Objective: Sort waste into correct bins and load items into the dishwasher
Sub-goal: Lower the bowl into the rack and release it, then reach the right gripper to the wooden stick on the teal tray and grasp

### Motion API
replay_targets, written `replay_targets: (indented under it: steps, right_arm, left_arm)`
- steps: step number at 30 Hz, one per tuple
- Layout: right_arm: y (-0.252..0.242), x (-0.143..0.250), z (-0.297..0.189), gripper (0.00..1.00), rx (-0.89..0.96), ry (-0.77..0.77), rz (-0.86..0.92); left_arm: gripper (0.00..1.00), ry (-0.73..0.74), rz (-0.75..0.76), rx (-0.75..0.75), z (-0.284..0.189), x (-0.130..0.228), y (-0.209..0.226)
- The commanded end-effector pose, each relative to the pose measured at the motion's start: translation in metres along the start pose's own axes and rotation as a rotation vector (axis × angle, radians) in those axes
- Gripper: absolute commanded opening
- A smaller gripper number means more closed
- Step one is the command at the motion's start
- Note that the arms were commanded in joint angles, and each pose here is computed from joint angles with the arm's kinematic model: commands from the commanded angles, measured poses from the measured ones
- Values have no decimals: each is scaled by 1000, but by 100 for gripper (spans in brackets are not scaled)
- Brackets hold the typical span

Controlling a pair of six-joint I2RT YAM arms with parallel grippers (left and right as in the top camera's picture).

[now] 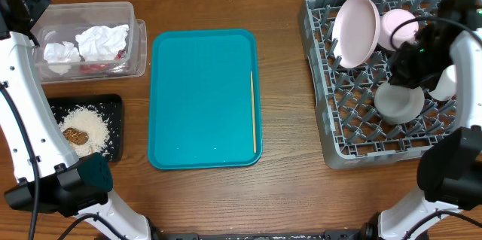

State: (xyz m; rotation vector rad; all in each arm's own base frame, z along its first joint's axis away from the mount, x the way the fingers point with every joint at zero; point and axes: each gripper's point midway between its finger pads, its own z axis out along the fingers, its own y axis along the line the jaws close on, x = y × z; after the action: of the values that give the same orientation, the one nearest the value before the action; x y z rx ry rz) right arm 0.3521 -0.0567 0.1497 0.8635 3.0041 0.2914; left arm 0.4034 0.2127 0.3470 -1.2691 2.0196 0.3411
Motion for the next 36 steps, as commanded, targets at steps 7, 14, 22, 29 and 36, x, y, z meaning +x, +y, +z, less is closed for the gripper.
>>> replay_targets:
  steps: [7, 14, 22, 29, 36]
  right_arm:
    - [-49, -5, 19, 4, 150, -26, 159]
    - [-75, -22, 13, 4, 151, -83, 265]
    - [-80, -25, -5, 4, 106, -98, 348]
    - [9, -5, -57, 4, -205, -155, 70]
    - [118, 51, -86, 34, -301, -260, -291]
  left_arm:
    - [100, 3, -7, -1, 2, 3, -4]
    - [100, 3, -7, -1, 2, 3, -4]
    - [100, 3, -7, -1, 2, 3, -4]
    - [100, 3, -8, -1, 2, 3, -4]
    - [100, 3, -7, -1, 2, 3, -4]
